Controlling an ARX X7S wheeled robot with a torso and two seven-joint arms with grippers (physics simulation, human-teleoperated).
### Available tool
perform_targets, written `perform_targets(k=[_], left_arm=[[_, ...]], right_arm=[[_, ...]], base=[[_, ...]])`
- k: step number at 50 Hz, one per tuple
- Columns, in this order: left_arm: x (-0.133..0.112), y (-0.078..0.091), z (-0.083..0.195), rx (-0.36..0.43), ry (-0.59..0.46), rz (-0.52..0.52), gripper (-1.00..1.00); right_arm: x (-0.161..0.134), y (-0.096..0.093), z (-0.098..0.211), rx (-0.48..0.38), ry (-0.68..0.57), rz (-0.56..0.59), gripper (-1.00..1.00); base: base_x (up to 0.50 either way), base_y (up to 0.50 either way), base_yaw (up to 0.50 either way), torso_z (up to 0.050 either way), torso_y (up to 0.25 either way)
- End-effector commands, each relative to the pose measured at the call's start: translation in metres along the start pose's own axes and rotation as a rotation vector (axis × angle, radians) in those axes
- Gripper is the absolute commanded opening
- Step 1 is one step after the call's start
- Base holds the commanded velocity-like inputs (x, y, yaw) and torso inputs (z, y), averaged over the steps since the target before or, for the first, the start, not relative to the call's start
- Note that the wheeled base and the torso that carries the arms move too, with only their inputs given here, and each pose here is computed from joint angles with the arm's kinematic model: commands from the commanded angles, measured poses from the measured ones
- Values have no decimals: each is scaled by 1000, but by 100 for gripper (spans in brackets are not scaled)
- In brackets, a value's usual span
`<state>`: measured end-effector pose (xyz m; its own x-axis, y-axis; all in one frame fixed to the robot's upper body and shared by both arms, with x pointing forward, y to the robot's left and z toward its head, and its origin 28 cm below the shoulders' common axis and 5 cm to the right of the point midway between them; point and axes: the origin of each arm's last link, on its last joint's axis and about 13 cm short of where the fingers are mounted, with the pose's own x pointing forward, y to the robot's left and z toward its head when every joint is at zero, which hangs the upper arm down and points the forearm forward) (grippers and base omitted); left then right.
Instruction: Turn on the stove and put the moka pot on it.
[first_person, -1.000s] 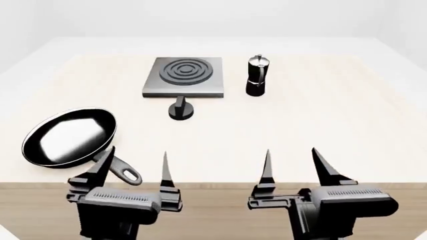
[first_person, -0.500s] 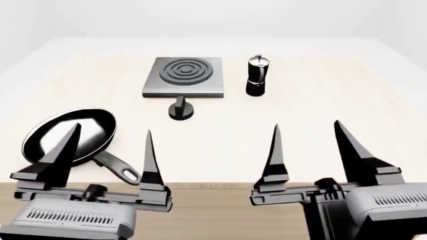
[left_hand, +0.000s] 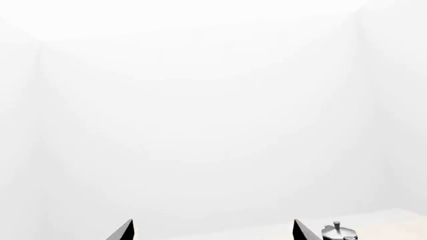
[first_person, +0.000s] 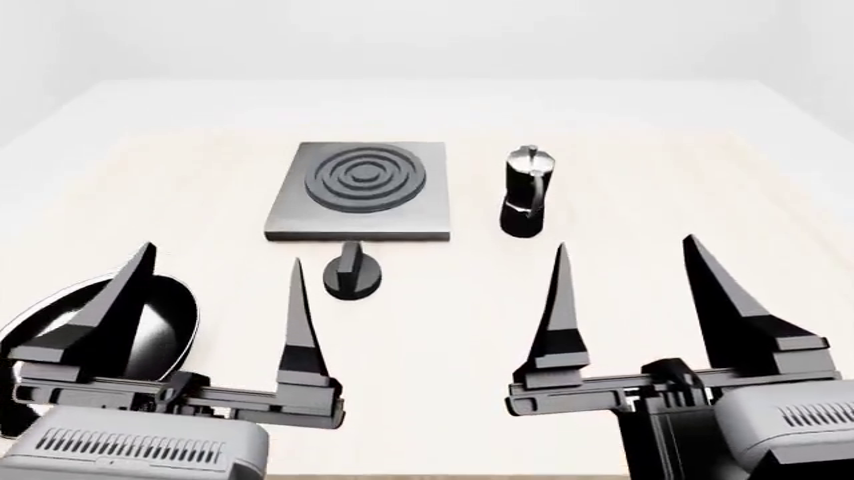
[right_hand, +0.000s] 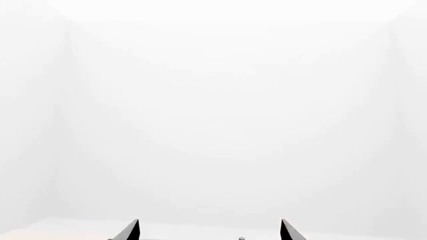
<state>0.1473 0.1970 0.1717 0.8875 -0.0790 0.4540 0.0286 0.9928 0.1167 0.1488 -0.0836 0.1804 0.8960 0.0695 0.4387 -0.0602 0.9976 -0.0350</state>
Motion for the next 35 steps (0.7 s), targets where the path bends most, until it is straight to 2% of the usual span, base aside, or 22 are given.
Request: perform_targets(k=[1,28,35], left_arm=[[0,-1,1,0,-2,-3,100],[0,-1,2,-18,-5,-7,100],[-1,0,2,-22,2,-18,100]], right_arm=[[-1,-1,2,1,-1,-3,100],[-2,-1,5,5,-10,-6,100],[-1,-1,5,6,-9,-9,100]], base=[[500,0,0,0,0],[500,0,0,0,1],[142,0,0,32,0]])
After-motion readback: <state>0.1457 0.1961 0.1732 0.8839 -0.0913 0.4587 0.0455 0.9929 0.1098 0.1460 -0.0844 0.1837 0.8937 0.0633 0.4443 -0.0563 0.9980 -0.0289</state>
